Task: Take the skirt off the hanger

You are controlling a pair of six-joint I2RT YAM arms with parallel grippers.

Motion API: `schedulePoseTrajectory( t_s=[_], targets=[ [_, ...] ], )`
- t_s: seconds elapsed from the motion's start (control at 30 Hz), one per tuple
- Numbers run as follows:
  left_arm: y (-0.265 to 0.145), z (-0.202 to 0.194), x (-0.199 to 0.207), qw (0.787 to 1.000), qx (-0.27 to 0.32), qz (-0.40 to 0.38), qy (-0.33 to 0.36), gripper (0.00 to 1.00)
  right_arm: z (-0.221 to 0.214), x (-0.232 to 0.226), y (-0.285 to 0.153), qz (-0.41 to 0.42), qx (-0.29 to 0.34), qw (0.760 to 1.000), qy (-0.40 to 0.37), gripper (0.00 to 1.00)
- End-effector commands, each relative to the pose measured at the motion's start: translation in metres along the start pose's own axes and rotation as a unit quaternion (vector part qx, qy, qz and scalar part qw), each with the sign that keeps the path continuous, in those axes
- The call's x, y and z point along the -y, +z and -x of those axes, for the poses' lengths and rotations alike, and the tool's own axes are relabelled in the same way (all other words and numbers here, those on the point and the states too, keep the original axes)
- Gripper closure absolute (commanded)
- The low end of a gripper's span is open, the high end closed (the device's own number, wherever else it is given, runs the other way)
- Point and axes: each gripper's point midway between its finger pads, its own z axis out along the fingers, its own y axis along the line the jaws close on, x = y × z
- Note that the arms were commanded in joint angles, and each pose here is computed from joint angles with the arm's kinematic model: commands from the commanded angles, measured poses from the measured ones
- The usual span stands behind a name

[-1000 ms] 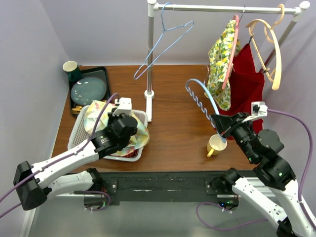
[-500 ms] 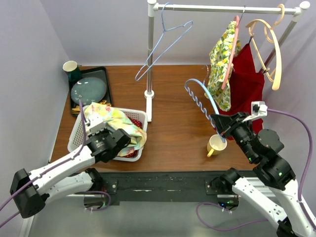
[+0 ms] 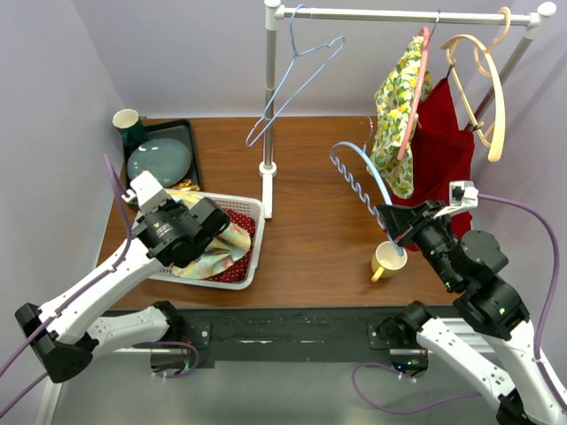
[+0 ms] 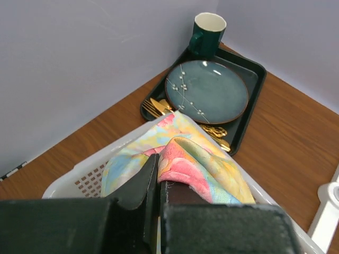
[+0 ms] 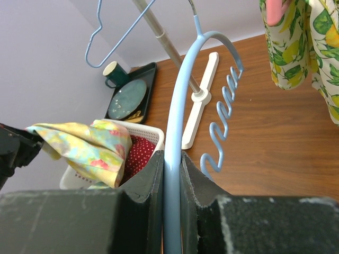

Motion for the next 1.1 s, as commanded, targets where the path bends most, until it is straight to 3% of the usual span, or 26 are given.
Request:
schedulePoseTrajectory(
  t_s=[0.0,0.03,0.13,0.17,0.23,0.27,0.3,0.37,0.47,0.57,0.77,0.83,0.9,1.0,1.07],
  targets=[
    [0.007,0.004,-0.013,0.998,0.056,0.018,0.026,1.0,0.034,-0.019,-0.011,0.034,0.055,0.998,0.013,1.0],
    [0.008,-0.002,-0.013,0.998,0.053,0.018,0.026,0.98,0.034,-0.018,-0.012,0.035,0.055,0.998,0.011,1.0],
    [0.01,-0.04,-0.004,0.998,0.017,0.01,0.062,0.79,0.033,-0.017,-0.013,0.033,0.053,0.998,0.009,1.0],
    [0.011,-0.054,-0.005,0.997,0.005,0.01,0.071,0.67,0.033,-0.017,-0.013,0.033,0.053,0.998,0.009,1.0],
    [0.009,-0.073,-0.002,0.996,-0.024,0.007,0.088,0.56,0.036,-0.016,-0.014,0.03,0.058,0.998,0.007,1.0],
    [0.009,-0.076,-0.001,0.995,-0.03,0.008,0.091,0.43,0.038,-0.017,-0.016,0.031,0.062,0.998,0.004,1.0],
    [0.009,-0.079,0.001,0.994,-0.033,0.01,0.107,0.37,0.04,-0.017,-0.016,0.03,0.063,0.998,0.004,1.0],
    [0.008,-0.063,0.009,0.99,-0.028,0.005,0.138,0.25,0.042,-0.019,-0.015,0.033,0.065,0.997,0.003,1.0],
    [0.005,-0.021,0.031,0.986,-0.006,-0.008,0.168,0.18,0.041,-0.024,-0.011,0.04,0.055,0.998,-0.001,1.0],
    [-0.001,0.007,0.066,0.984,-0.012,-0.058,0.168,0.13,0.04,-0.025,-0.01,0.042,0.054,0.998,-0.003,1.0],
    [-0.013,0.015,0.095,0.977,-0.023,-0.174,0.122,0.1,0.043,-0.021,-0.011,0.034,0.063,0.997,-0.007,1.0],
    [-0.028,0.018,0.115,0.96,-0.031,-0.257,0.105,0.11,0.044,-0.021,-0.012,0.034,0.065,0.997,-0.008,1.0],
    [-0.047,0.014,0.141,0.927,-0.027,-0.358,0.107,0.16,0.044,-0.021,-0.013,0.036,0.066,0.997,-0.008,1.0],
    [-0.038,0.004,0.151,0.927,-0.048,-0.36,0.098,0.31,0.043,-0.021,-0.013,0.036,0.064,0.997,-0.008,1.0],
    [-0.016,-0.007,0.147,0.94,-0.078,-0.321,0.088,0.38,0.044,-0.022,-0.014,0.037,0.063,0.997,-0.009,1.0]
  ],
)
